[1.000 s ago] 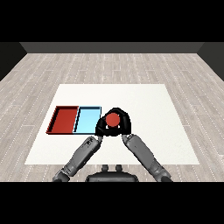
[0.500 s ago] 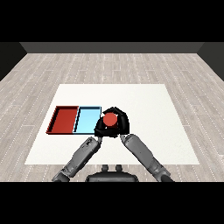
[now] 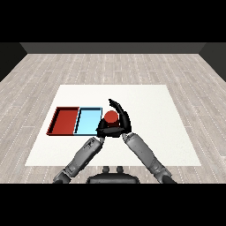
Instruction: Pick the red can and put it in the red box
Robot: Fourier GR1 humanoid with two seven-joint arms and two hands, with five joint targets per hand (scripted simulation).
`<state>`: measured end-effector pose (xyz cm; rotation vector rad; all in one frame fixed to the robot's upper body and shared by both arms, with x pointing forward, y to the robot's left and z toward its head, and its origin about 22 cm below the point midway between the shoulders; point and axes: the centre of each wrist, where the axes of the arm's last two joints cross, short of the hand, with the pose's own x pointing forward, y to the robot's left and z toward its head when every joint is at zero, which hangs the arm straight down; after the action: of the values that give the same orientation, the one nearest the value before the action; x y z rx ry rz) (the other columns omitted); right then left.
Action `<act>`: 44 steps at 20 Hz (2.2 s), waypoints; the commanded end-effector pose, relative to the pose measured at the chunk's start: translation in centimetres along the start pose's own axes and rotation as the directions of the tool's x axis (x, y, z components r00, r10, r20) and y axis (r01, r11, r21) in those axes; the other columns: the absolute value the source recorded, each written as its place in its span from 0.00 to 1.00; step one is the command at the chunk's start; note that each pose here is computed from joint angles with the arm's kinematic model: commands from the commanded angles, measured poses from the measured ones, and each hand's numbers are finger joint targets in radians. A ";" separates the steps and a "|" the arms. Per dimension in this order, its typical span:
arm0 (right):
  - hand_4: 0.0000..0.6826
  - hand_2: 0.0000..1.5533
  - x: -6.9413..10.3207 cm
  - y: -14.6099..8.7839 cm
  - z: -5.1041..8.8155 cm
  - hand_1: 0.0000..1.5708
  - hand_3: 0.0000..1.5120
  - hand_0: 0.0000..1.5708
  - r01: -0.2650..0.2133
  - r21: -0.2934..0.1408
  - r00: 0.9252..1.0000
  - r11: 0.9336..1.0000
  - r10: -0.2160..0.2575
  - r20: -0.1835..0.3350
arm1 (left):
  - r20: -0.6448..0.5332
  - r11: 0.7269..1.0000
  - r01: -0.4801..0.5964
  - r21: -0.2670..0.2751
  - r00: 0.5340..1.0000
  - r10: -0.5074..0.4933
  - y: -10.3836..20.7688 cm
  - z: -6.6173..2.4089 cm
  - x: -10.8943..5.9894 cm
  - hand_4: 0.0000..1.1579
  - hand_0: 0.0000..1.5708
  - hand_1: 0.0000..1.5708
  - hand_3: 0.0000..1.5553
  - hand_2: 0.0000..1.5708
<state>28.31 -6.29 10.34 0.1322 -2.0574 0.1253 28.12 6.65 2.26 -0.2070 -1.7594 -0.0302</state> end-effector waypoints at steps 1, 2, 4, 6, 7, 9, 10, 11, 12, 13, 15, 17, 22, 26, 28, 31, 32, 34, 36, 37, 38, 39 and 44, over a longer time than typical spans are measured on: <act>0.00 0.00 1.1 -0.7 0.2 0.00 0.00 0.00 0.004 -0.053 1.000 0.999 -0.005 -0.005 | 0.012 1.000 -0.016 -0.013 1.000 0.016 -0.6 -1.28 1.0 0.98 1.00 1.00 0.97 1.00; 0.00 0.00 -0.3 -1.3 1.1 0.00 0.00 0.00 -0.004 -0.050 1.000 0.999 0.004 -0.001 | 0.018 1.000 -0.016 -0.015 1.000 0.016 -0.3 1.02 -0.7 0.98 1.00 1.00 0.97 1.00; 0.00 0.00 -0.2 -0.7 1.1 0.00 0.00 0.00 0.014 -0.062 1.000 0.998 -0.014 0.003 | 0.028 1.000 -0.014 -0.005 0.999 0.015 -0.4 0.44 1.6 0.98 1.00 1.00 0.96 1.00; 0.00 0.00 1.4 -1.3 0.1 0.00 0.00 0.00 0.005 -0.067 1.000 0.998 -0.006 -0.011 | 0.021 1.000 -0.013 -0.007 1.000 0.013 -1.0 0.70 0.5 0.98 1.00 1.00 0.96 1.00; 0.00 0.00 1.2 -1.5 1.9 0.00 0.00 0.00 -0.048 -0.029 0.999 0.998 0.047 -0.022 | 0.036 1.000 0.000 -0.011 0.999 0.001 0.0 0.89 -1.1 0.98 1.00 1.00 0.96 1.00; 0.00 0.00 0.6 0.0 0.5 0.00 0.00 0.00 -0.025 -0.043 1.000 0.999 0.025 0.008 | 0.034 1.000 -0.006 -0.012 0.999 0.007 0.3 -0.35 0.1 0.98 1.00 1.00 0.96 1.00; 0.00 0.00 1.2 -2.6 1.3 0.00 0.00 0.00 0.007 -0.051 1.000 0.999 -0.006 0.019 | 0.036 1.000 -0.014 -0.015 0.999 0.014 0.5 -0.30 -0.2 0.98 1.00 1.00 0.96 1.00; 0.00 0.00 0.3 -3.9 -0.1 0.00 0.00 0.00 0.007 -0.061 0.999 0.998 -0.004 0.040 | 0.028 1.000 0.006 0.010 1.000 -0.007 1.0 -0.65 1.3 0.98 1.00 1.00 0.96 1.00; 0.00 0.00 -0.1 -2.3 -0.1 0.00 0.00 0.00 0.020 -0.093 1.000 0.995 -0.018 0.018 | 0.046 1.000 -0.013 0.001 0.999 0.013 1.2 -0.06 2.0 0.98 1.00 1.00 0.95 1.00; 0.00 0.00 2.0 -2.5 -0.6 0.00 0.00 0.00 0.011 -0.082 1.000 0.997 -0.010 0.012 | 0.027 1.000 0.015 -0.003 1.000 -0.015 1.1 -0.62 0.6 0.98 1.00 1.00 0.95 1.00; 0.00 0.00 3.3 -5.4 0.9 0.00 0.00 0.00 0.044 -0.126 0.997 0.991 -0.036 0.064 | 0.036 1.000 0.014 0.008 0.999 -0.014 1.3 0.34 0.3 0.98 1.00 1.00 0.95 1.00; 0.00 0.00 2.4 -7.3 0.4 0.00 0.00 0.00 0.046 -0.118 0.995 0.992 -0.035 0.092 | 0.036 0.999 0.028 0.018 0.999 -0.028 0.9 0.37 0.0 0.98 1.00 1.00 0.94 1.00; 0.00 0.00 3.9 -11.4 4.0 0.00 0.00 0.00 0.026 -0.158 0.994 0.987 -0.008 0.113 | 0.070 0.994 0.084 0.070 0.994 -0.089 2.9 -1.32 1.2 0.99 1.00 1.00 0.94 1.00; 0.00 0.00 3.6 -13.7 7.7 0.00 0.00 0.00 -0.005 -0.219 0.998 0.976 0.019 0.061 | 0.071 0.988 0.115 0.103 0.990 -0.122 7.5 -1.79 2.5 0.99 1.00 1.00 0.94 1.00; 0.00 0.00 3.6 -16.4 7.9 0.00 0.00 0.00 -0.053 -0.245 0.997 0.968 0.065 0.042 | 0.062 0.971 0.172 0.164 0.981 -0.184 9.0 -2.55 4.1 0.98 1.00 1.00 0.93 0.99; 0.00 0.00 3.5 -17.0 8.5 0.00 0.00 0.00 -0.057 -0.291 0.998 0.955 0.063 0.010 | -0.004 0.944 0.239 0.226 0.970 -0.244 13.9 -3.26 4.0 0.97 1.00 1.00 0.94 1.00; 0.00 0.00 2.8 -17.5 10.0 0.00 0.00 0.00 -0.075 -0.274 0.996 0.959 0.083 0.017 | -0.026 0.936 0.251 0.246 0.967 -0.253 15.1 -2.25 4.0 0.97 1.00 1.00 0.94 1.00; 0.00 0.00 2.3 -17.7 11.3 0.00 0.00 0.00 -0.086 -0.293 0.996 0.952 0.089 -0.005 | -0.066 0.900 0.318 0.297 0.947 -0.313 16.6 -4.34 5.0 0.97 1.00 1.00 0.96 1.00; 0.00 0.00 2.0 -19.0 10.5 0.00 0.00 0.00 -0.081 -0.309 0.997 0.948 0.082 -0.009 | -0.135 0.851 0.417 0.321 0.909 -0.394 20.5 -3.87 4.3 0.97 1.00 1.00 0.95 1.00; 0.00 0.00 1.2 -18.4 10.1 0.00 0.00 0.00 -0.092 -0.310 0.996 0.946 0.093 -0.012 | -0.168 0.835 0.441 0.330 0.897 -0.408 21.7 -4.31 4.5 0.98 1.00 1.00 0.94 0.99; 0.00 0.00 0.4 -19.0 9.1 0.00 0.00 0.00 -0.111 -0.302 0.994 0.947 0.109 -0.024 | -0.184 0.824 0.459 0.333 0.888 -0.421 22.8 -3.66 4.6 0.98 1.00 1.00 0.95 0.99; 0.00 0.00 1.3 -18.8 10.6 0.00 0.00 0.00 -0.107 -0.298 0.994 0.949 0.102 -0.031 | -0.239 0.781 0.493 0.383 0.870 -0.431 24.2 -4.53 5.6 0.98 1.00 1.00 0.95 0.99; 0.00 0.00 0.7 -17.6 9.9 0.00 0.00 0.00 -0.068 -0.300 0.998 0.952 0.062 -0.030 | -0.378 0.674 0.619 0.403 0.784 -0.493 30.9 -1.85 3.5 0.92 1.00 1.00 0.95 0.99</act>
<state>21.63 -25.52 7.39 -0.1471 -2.0409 -0.1349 34.64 32.29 4.11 0.6025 -1.5486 -0.0254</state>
